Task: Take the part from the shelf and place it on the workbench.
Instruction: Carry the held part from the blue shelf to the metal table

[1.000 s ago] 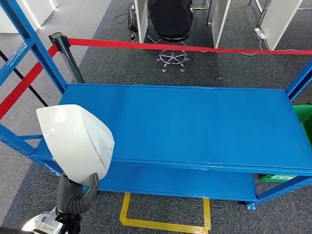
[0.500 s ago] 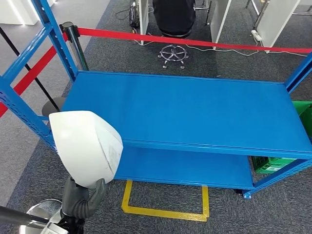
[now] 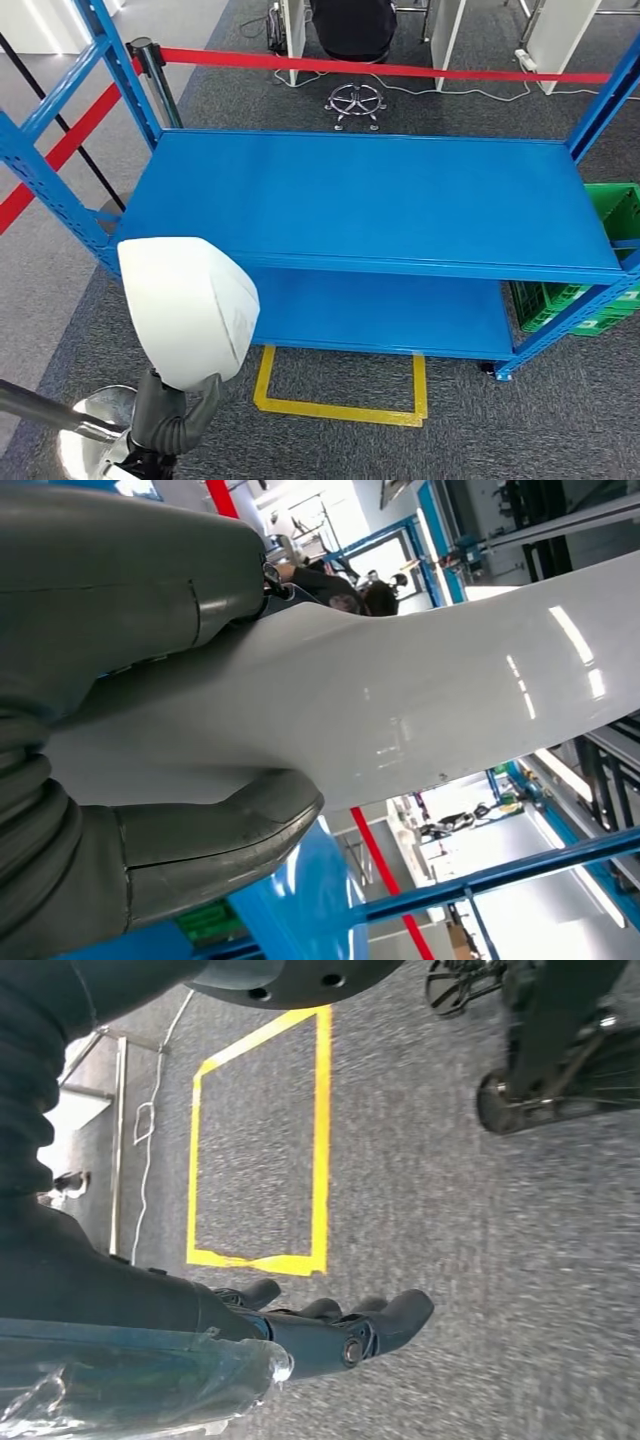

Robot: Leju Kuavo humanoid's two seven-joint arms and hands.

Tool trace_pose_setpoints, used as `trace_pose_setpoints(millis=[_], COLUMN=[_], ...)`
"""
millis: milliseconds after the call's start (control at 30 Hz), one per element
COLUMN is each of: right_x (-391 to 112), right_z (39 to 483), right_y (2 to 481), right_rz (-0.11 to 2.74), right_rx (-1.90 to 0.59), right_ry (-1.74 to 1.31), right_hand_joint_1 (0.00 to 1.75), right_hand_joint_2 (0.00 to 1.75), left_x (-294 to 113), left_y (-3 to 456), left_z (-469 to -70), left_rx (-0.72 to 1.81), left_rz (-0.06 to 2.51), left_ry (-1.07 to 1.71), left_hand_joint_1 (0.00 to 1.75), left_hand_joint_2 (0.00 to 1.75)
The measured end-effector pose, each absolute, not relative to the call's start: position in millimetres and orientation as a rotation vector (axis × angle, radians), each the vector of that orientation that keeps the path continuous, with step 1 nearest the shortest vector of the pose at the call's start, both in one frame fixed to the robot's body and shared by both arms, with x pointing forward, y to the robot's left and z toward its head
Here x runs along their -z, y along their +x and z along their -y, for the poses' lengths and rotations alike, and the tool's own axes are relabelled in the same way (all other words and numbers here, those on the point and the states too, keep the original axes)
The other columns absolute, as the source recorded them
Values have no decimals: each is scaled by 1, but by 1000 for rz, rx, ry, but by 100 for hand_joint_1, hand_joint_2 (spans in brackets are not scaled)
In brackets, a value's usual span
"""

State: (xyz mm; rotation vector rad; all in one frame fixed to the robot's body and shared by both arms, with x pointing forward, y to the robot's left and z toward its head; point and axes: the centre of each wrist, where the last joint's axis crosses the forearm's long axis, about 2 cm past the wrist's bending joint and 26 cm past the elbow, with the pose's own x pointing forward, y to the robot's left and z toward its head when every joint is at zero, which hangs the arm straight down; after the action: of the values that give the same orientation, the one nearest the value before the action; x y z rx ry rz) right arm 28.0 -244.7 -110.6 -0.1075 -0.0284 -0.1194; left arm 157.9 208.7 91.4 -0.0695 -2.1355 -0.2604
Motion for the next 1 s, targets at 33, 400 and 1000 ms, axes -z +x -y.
trace_pose_setpoints(millis=[33,400,1000], right_x=[111,111,110], right_z=[245,245,245], right_y=[28,23,29], right_rz=[29,14,18], right_rx=[118,119,160], right_ry=[-109,-125,-139], right_hand_joint_1=[0,0,0], right_hand_joint_2=[175,175,175], left_x=[-92,-90,-84], left_y=[158,159,168], left_z=[-208,-198,-190], left_rx=[264,262,251], left_rz=[2138,2126,2102], left_ry=[-70,-140,-174], left_hand_joint_1=[175,175,175], left_hand_joint_2=[175,175,175])
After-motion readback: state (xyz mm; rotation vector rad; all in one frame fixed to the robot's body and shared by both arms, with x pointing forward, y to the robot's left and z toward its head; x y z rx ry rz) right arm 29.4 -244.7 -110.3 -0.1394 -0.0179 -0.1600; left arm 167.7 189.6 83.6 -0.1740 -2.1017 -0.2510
